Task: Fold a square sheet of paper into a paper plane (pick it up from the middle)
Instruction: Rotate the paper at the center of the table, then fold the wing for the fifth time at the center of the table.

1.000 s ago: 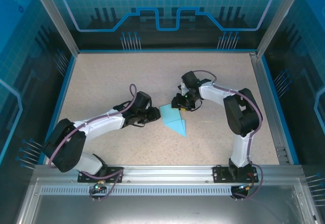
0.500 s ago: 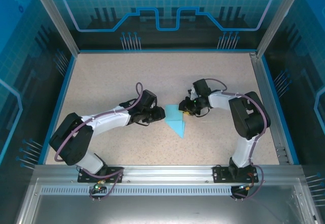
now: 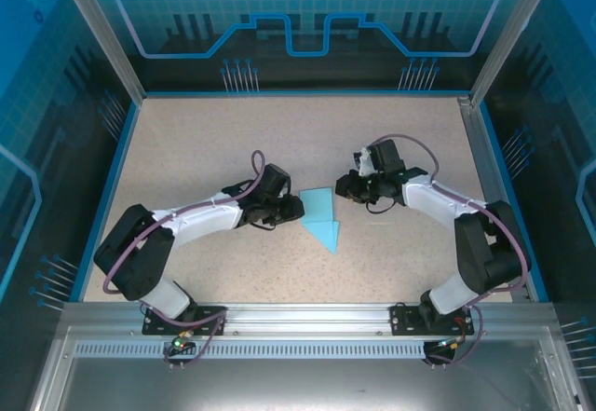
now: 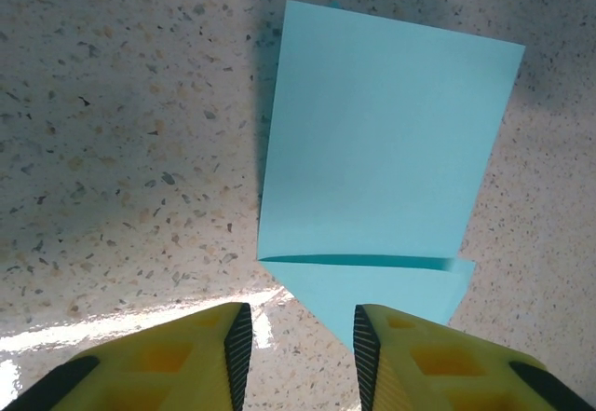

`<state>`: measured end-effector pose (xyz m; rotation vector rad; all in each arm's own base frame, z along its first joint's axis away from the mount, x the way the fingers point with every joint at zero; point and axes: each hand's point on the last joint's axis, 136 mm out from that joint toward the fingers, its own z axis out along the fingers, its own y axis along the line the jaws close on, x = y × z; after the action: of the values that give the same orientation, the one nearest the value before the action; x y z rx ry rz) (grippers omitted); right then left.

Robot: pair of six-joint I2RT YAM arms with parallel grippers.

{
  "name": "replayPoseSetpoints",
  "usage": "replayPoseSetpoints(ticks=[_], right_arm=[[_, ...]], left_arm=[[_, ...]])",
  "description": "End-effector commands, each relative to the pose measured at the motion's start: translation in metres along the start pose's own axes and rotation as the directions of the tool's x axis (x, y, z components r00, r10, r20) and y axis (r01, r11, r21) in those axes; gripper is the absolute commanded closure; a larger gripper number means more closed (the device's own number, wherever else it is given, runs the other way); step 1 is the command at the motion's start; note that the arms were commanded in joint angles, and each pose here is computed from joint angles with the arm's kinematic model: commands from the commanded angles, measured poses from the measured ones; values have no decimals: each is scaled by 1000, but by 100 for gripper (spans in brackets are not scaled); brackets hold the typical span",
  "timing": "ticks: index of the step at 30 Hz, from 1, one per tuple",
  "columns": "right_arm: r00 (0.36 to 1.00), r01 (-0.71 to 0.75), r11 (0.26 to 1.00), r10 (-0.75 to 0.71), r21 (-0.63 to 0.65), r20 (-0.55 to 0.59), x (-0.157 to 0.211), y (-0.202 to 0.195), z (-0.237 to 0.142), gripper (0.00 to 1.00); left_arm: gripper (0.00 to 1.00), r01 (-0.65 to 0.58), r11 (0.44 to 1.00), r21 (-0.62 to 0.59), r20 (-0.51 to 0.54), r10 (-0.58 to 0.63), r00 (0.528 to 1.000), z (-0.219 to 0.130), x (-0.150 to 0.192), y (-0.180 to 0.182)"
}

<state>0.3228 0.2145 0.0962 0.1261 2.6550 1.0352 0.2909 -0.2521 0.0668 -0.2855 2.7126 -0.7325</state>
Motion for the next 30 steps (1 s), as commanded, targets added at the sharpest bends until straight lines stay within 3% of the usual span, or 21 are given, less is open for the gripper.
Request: replayPoseSetpoints(ticks=[1, 10, 18, 30], right_arm=[[991, -20, 999, 15, -32, -131, 40, -1, 16, 87], [976, -45, 996, 28, -74, -214, 72, -3, 36, 88], [974, -47, 999, 44, -8, -221, 74, -28, 43, 87], [967, -149, 987, 135, -52, -218, 79, -62, 54, 86]], left_arm=[[63, 26, 1000, -14, -8, -26, 1000, 3, 0, 0], [61, 67, 998, 7, -5, -67, 998, 3, -3, -1], [59, 64, 997, 44, -48, -62, 997, 8, 2, -10], [57, 105, 989, 104, -122, -92, 988, 24, 8, -23]])
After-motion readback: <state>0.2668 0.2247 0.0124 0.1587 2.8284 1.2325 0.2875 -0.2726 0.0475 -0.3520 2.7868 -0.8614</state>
